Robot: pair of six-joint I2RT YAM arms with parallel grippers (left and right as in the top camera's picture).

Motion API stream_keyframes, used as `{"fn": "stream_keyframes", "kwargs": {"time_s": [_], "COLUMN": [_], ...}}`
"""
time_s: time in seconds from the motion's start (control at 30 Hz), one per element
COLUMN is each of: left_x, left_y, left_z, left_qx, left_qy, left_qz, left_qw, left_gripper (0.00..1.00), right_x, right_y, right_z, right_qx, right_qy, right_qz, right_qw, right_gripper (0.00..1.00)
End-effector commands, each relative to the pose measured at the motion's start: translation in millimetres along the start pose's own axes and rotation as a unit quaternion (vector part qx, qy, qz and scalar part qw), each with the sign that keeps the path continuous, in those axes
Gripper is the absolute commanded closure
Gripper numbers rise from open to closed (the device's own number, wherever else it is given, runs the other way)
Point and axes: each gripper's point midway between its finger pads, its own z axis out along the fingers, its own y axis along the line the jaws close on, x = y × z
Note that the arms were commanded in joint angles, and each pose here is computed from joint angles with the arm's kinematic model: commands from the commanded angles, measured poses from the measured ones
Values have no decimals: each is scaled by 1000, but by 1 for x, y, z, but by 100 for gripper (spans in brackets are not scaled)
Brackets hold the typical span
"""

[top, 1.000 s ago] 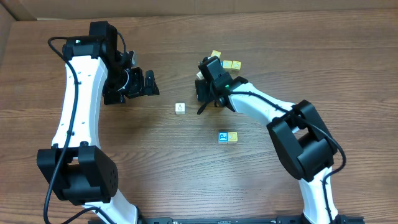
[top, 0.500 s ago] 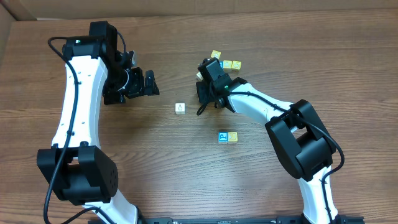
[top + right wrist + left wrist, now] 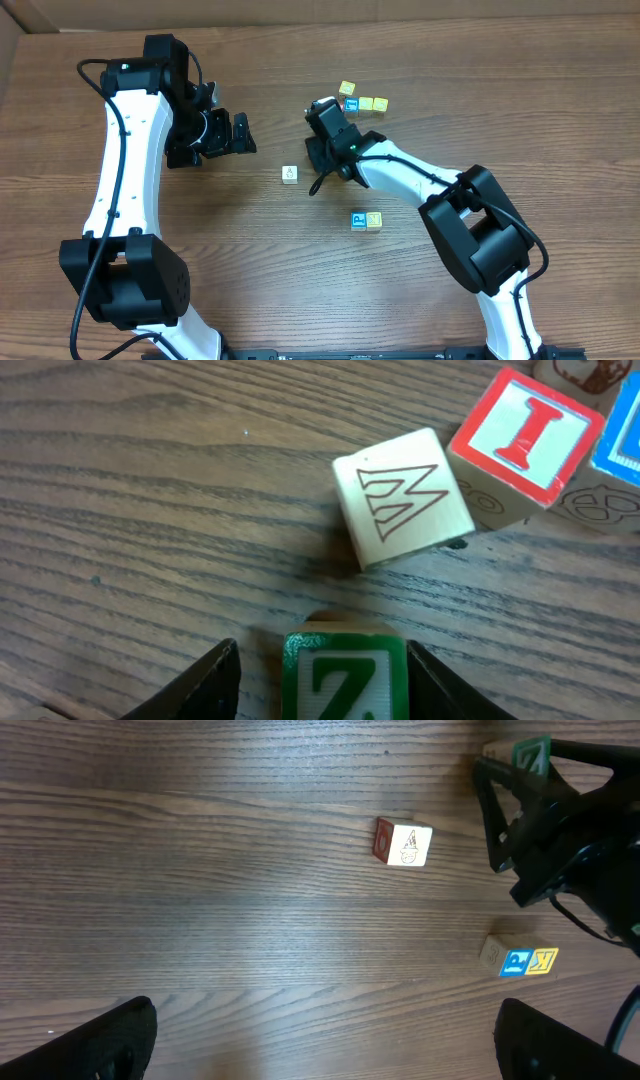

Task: Flip 5 blocks

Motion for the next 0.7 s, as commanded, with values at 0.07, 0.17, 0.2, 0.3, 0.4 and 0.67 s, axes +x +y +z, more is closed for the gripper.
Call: {"fn": "stream_keyframes", "kwargs": {"time_s": [0.07,0.17,0.2,0.3,0.4,0.67], "left_x": [-6,-6,-6,-6,-6,-6], "left_y": [-3,-3,-3,-3,-3,-3], "left_z": [-2,-2,-2,-2,-1,-2], "left_qx": [0,0,0,0,0,0], "left_qy": [-6,-6,-6,-6,-6,-6], "left_qz": [7,7,7,7,7,7], "left_qw": [1000,1000,1000,1000,1000,1000], "left_gripper": [0,0,0,0,0,0], "right_x": [-27,-29,-30,-32,-32,-35], "right_y": [-4,-4,-3,-3,-3,-3], "right_z": [-21,-21,-21,-22,-22,-27], "right_qx": [19,18,17,17,17,16], "right_qy": [-43,-47,-49,-50,-51,-53], "right_qz": [-7,-6,-6,-6,-6,-5], "right_qw": [999,999,999,999,999,998], "right_gripper": [48,49,49,49,52,53]}}
